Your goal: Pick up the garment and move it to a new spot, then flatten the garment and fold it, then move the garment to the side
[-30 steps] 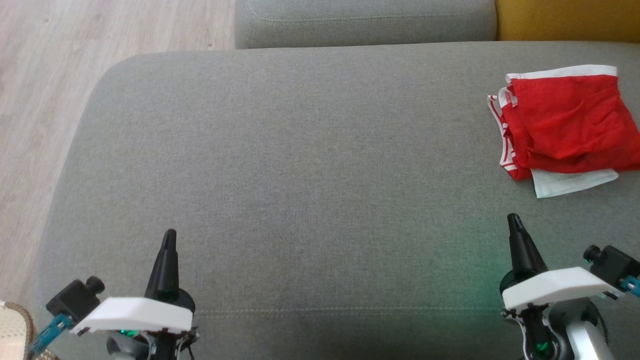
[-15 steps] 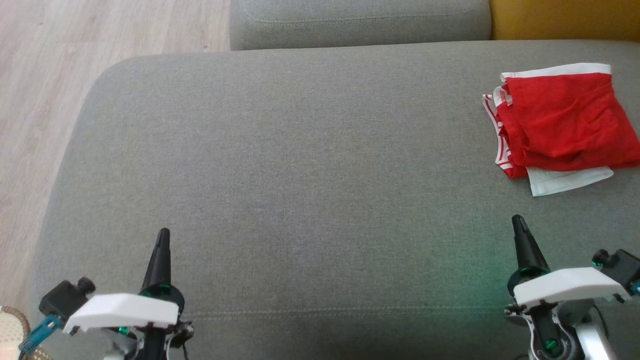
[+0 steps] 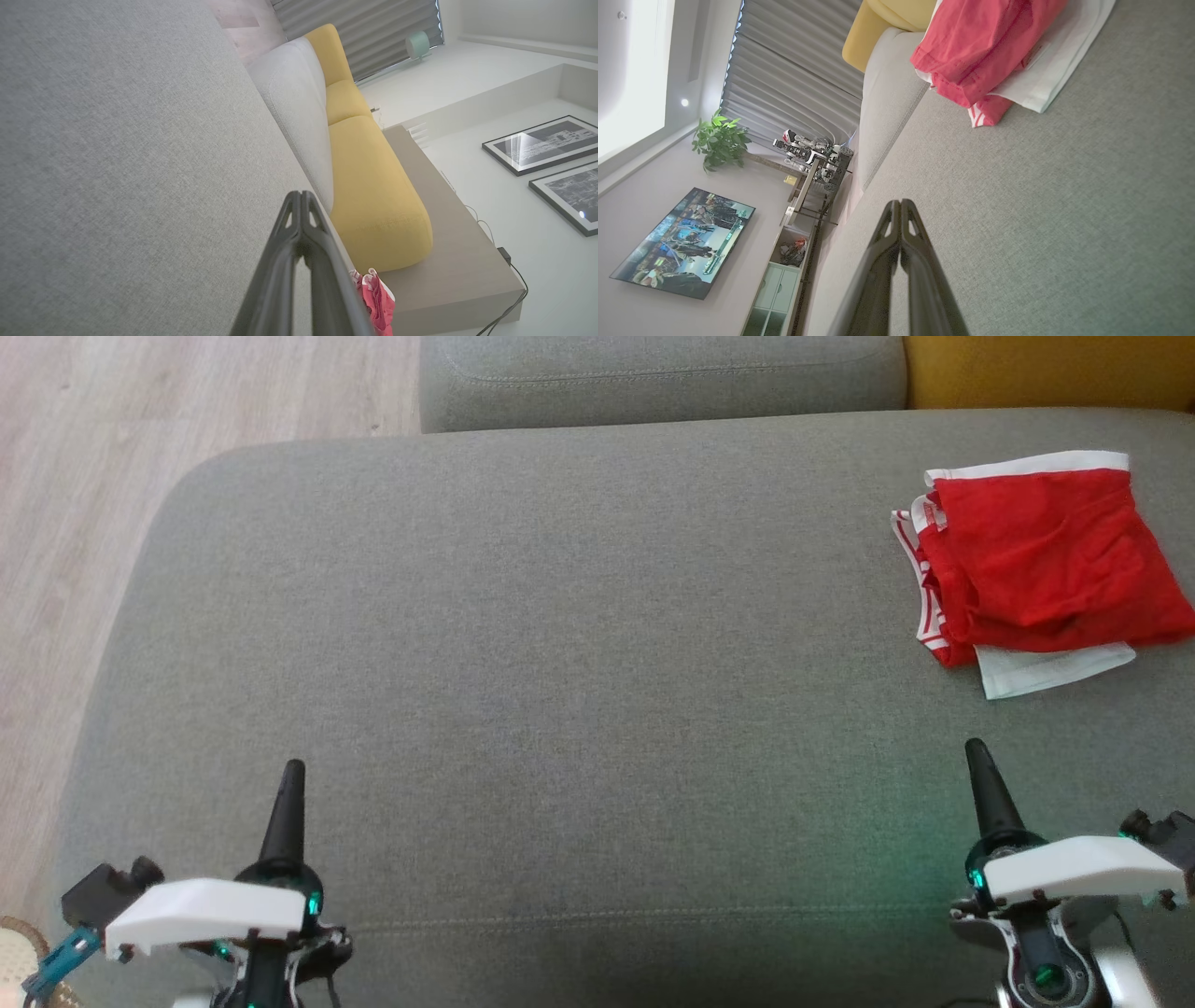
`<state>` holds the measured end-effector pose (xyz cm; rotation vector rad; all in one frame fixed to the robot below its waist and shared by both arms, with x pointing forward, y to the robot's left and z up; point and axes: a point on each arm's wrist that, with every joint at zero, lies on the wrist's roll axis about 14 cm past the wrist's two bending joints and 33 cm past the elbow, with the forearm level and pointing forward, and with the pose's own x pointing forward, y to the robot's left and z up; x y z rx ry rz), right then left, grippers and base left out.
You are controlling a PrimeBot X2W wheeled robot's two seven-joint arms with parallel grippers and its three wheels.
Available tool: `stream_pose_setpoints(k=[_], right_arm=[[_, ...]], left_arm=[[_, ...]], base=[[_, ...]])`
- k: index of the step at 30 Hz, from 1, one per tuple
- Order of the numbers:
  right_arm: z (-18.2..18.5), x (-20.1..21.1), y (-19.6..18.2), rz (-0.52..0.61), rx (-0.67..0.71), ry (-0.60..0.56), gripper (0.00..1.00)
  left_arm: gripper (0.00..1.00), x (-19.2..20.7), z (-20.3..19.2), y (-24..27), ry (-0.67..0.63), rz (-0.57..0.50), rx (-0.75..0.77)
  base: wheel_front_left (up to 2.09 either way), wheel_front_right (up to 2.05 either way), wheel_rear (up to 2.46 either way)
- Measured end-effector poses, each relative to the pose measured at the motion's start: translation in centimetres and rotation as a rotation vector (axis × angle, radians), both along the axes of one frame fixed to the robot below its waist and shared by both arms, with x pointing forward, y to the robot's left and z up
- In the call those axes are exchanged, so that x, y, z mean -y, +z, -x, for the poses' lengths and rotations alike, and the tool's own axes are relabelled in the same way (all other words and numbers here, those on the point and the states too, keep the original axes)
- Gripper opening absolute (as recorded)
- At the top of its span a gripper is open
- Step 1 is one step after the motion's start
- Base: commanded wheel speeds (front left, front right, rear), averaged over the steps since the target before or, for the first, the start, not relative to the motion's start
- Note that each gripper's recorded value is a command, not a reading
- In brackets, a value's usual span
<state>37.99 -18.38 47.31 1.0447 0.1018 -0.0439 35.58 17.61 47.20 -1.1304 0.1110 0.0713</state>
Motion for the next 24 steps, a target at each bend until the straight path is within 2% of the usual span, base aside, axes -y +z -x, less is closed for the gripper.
stream_pose_setpoints(k=[24], right_arm=[[0.4,1.4,0.0,-0.288,-0.004,-0.056,0.0]], left_arm=[[0.0,-0.4,-0.8,-0.2,0.01,0.249,-0.004]], base=[[0.0,0.0,0.0]])
